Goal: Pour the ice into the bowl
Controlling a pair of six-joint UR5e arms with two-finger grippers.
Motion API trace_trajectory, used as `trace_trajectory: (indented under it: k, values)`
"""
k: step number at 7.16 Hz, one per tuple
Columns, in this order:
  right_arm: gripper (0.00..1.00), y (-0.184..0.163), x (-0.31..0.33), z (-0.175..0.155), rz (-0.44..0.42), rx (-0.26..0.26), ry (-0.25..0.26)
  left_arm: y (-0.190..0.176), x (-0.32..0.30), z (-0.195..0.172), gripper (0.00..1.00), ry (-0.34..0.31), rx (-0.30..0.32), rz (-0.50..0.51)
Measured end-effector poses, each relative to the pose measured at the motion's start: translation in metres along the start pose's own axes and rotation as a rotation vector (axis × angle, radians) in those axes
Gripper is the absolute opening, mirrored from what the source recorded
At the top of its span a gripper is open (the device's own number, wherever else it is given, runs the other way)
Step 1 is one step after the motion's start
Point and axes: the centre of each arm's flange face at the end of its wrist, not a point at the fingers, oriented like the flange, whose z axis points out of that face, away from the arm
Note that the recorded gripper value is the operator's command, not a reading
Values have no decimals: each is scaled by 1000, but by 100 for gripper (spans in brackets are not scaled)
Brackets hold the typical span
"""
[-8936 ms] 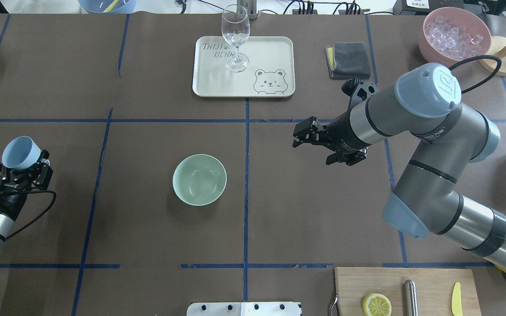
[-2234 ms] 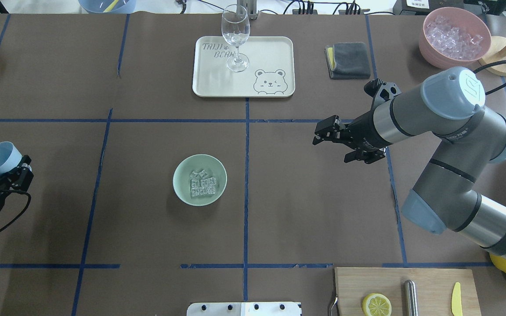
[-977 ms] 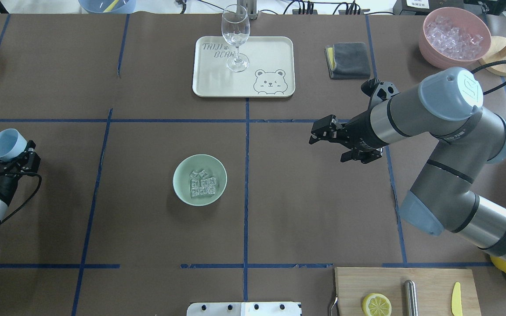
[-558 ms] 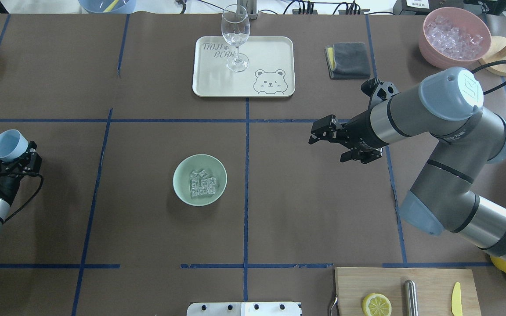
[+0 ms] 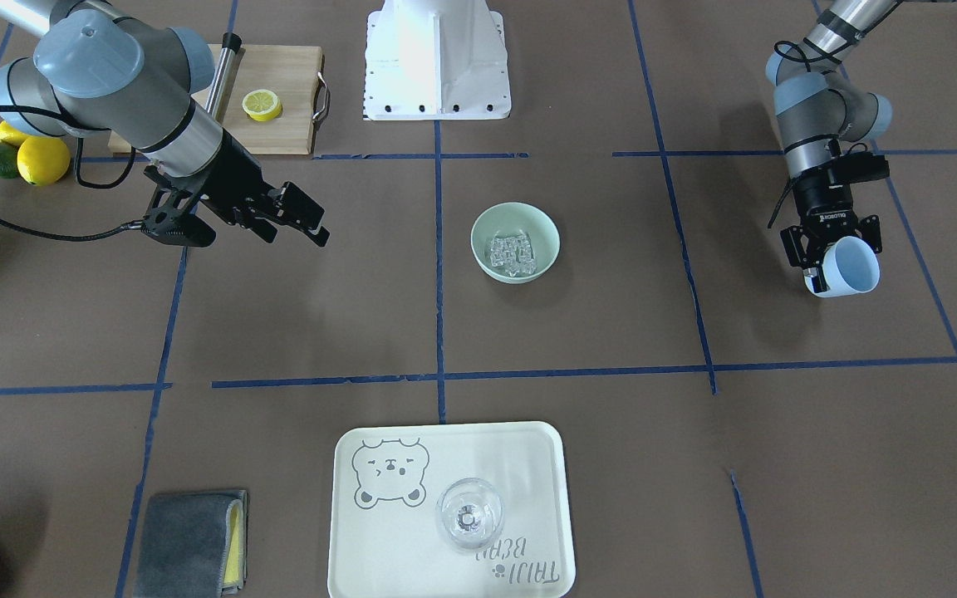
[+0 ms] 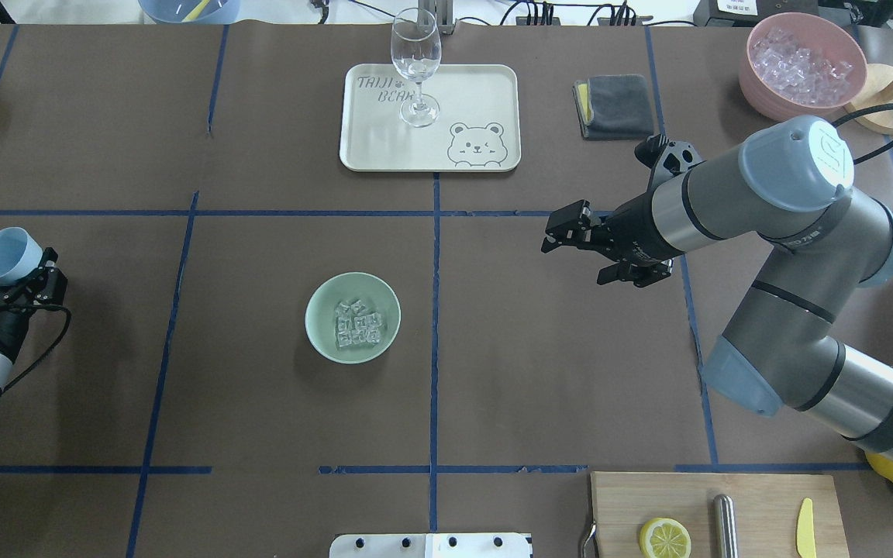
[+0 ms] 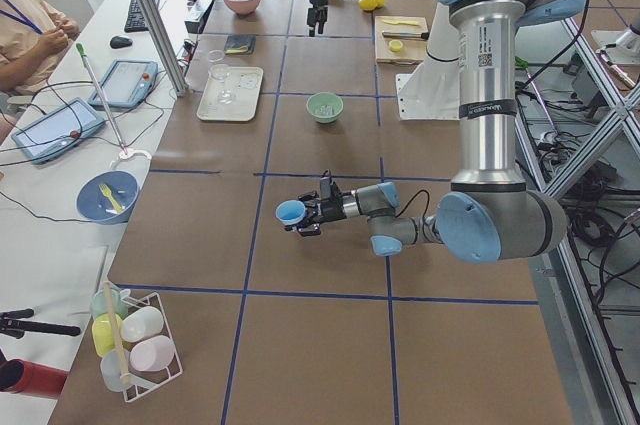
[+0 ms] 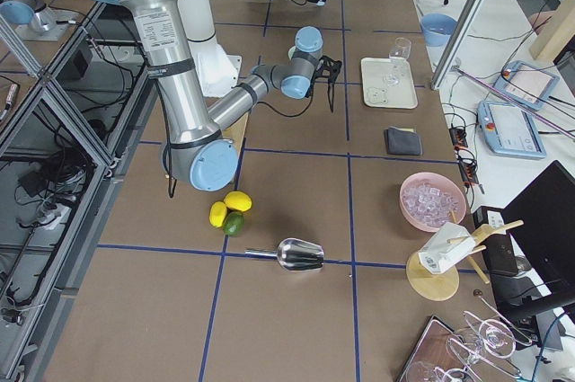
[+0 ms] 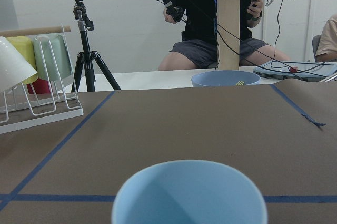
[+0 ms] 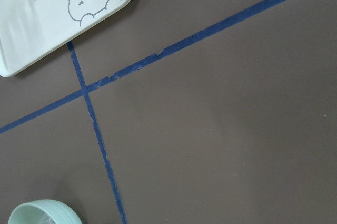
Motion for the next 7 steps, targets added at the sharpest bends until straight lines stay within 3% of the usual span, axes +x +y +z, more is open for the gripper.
trace_trajectory:
  k: [1,4,5,6,7]
  values:
    - [100,0,0,0,0,0,-1,0,-1,0,41,-2,3,0]
    - [100,-1,0,1,2,0,2,4,-2,-2,44,-2,-3,10]
    - [100,-1,1,2,2,-1,4,6,-2,-3,51,2,-9,13]
    - [100,-1,1,2,2,-2,4,8,-1,-5,50,6,-16,17]
    - [100,-1,1,2,2,-2,4,11,1,-7,66,13,-23,19]
